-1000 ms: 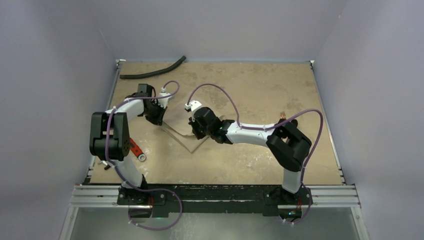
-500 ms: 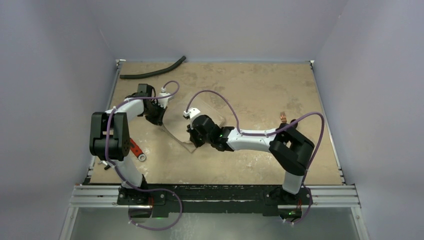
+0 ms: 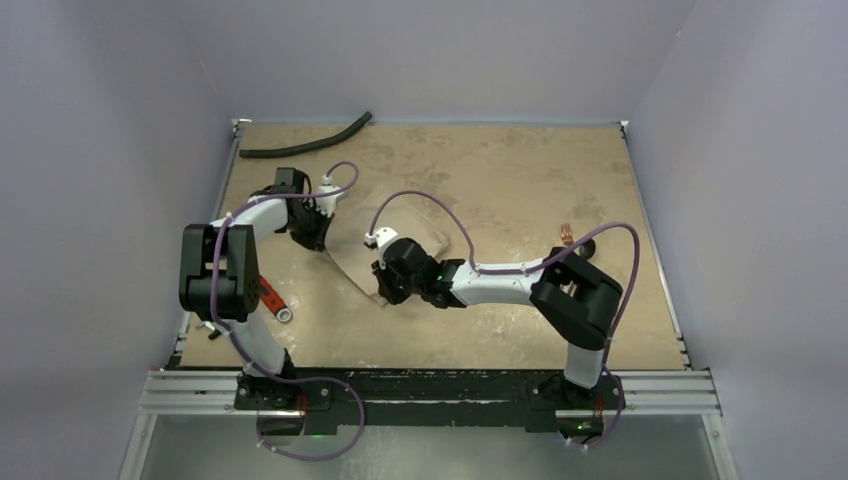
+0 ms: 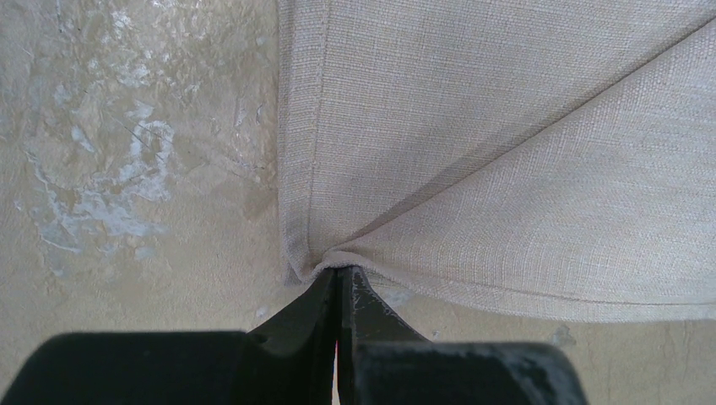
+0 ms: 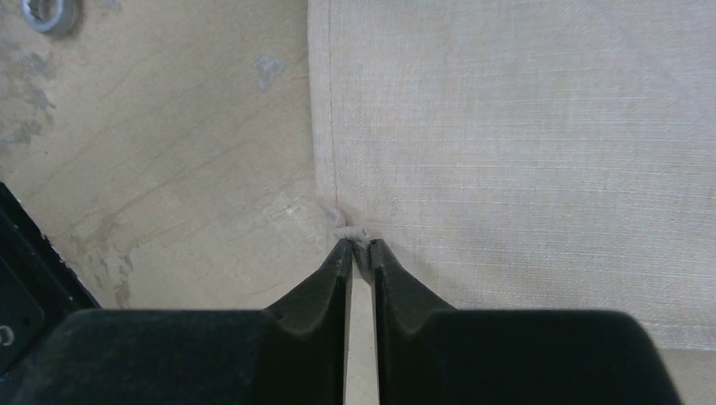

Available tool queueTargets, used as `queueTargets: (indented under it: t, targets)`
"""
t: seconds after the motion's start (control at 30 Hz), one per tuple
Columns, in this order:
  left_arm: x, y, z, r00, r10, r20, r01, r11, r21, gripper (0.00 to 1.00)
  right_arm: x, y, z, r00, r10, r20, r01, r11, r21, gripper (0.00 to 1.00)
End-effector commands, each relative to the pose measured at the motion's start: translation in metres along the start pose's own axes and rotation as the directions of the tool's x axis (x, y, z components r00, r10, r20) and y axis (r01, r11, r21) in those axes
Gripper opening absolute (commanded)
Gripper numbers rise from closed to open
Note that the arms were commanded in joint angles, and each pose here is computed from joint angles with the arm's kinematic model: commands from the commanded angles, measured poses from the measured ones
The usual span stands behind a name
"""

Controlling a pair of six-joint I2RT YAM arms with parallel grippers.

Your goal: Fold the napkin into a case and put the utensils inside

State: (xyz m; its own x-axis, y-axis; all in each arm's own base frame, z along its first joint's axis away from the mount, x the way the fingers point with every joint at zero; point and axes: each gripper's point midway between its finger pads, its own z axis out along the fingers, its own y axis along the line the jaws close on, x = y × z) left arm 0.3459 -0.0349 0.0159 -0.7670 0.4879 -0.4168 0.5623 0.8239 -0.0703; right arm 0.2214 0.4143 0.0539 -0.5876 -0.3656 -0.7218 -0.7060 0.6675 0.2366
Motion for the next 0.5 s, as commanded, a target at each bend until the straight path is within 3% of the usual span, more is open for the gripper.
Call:
queueTargets:
  t: [0.0, 0.1, 0.17, 0.47]
  targets:
    - [0.017, -0.005, -0.005, 0.998, -0.005, -0.063, 0.007, 1.0, 0.022, 0.0, 0.021, 0.009, 0.005, 0.998, -0.001, -0.061, -0.002, 0.999, -0.04, 0.23]
    - [0.018, -0.005, -0.005, 0.998, -0.004, -0.066, 0.006, 1.0, 0.023, 0.0, 0.019, 0.012, 0.001, 0.999, -0.002, -0.052, 0.0, 0.999, -0.054, 0.43]
    - [0.019, -0.005, -0.005, 0.998, -0.006, -0.068, 0.008, 1.0, 0.024, 0.0, 0.017, 0.013, -0.003, 0.999, -0.007, -0.046, 0.005, 0.998, -0.058, 0.5]
    - [0.017, -0.006, -0.007, 0.998, -0.004, -0.064, 0.006, 1.0, 0.03, 0.0, 0.006, 0.023, -0.032, 0.998, -0.046, -0.051, 0.039, 0.993, -0.114, 0.53]
